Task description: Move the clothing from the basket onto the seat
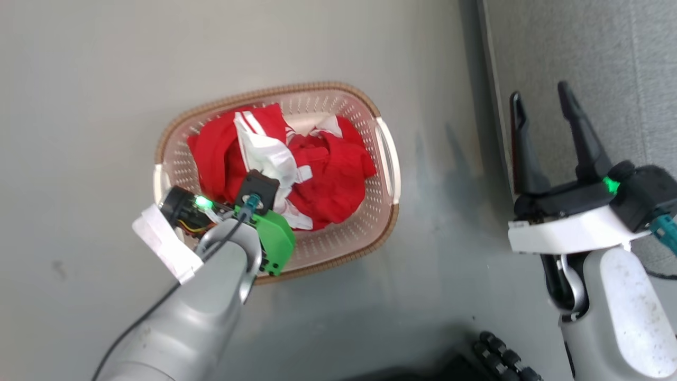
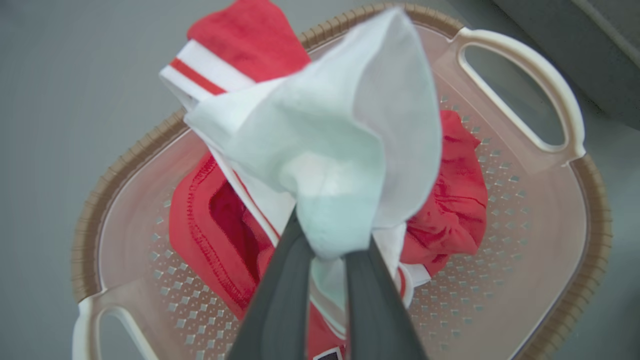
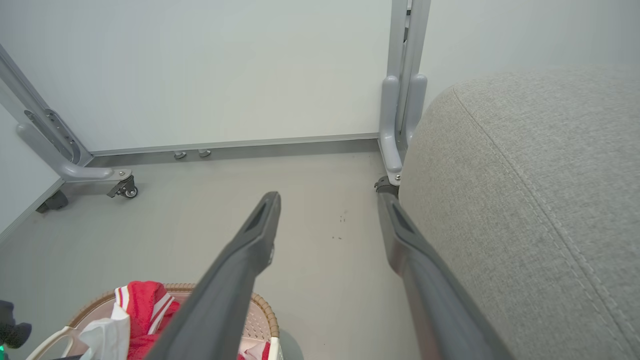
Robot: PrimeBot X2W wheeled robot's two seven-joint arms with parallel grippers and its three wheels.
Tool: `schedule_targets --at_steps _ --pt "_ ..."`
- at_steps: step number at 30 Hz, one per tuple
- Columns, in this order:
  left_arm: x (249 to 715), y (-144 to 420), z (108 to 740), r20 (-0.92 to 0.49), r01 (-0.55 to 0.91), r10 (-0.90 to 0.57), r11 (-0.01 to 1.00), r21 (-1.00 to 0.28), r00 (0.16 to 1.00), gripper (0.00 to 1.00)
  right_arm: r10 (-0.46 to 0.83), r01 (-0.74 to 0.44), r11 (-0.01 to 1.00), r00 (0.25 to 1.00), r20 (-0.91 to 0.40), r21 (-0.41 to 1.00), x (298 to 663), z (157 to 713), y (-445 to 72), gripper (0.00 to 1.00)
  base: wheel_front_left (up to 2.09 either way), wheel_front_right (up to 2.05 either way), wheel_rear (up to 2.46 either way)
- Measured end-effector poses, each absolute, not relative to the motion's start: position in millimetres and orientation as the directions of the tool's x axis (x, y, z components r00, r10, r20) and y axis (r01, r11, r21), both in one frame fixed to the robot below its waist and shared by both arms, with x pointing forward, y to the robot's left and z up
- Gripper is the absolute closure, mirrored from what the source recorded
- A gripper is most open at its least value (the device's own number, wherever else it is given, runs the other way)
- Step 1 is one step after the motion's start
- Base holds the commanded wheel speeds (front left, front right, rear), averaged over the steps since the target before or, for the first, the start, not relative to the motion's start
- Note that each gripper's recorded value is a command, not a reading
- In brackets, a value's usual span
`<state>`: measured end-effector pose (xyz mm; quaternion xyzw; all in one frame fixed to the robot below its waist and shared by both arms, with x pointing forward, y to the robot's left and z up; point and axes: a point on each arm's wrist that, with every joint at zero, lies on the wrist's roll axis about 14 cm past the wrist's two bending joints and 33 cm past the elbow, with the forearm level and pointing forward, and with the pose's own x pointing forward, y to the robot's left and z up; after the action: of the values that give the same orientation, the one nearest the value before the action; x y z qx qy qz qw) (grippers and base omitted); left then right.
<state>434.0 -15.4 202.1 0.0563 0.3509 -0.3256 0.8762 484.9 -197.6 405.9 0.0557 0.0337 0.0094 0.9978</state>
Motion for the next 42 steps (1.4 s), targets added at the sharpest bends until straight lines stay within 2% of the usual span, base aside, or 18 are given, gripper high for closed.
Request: schedule_targets --at_steps 10,18,31,42 --pt "437 -14 300 -0.475 0.524 -0.516 0.842 -0.127 0.713 1.00 0.059 -0.055 0.989 0.998 -0.021 0.138 444 448 -180 0.00 0.00 0.00 0.00" --pt "430 -4 372 -0.323 0.469 -0.488 0.872 -0.139 0.811 1.00 0.089 -0.093 0.984 0.996 0.028 0.153 408 479 -166 0.00 0.00 0.00 0.00" --pt "412 -3 480 -0.053 0.468 -0.483 0.866 -0.175 0.874 1.00 0.133 -0.149 0.976 0.985 0.107 0.161 353 511 -148 0.00 0.00 0.00 0.00" --pt "396 -24 536 0.102 0.543 -0.534 0.817 -0.195 0.839 1.00 0.182 -0.200 0.975 0.968 0.171 0.093 338 533 -138 0.00 0.00 0.00 0.00"
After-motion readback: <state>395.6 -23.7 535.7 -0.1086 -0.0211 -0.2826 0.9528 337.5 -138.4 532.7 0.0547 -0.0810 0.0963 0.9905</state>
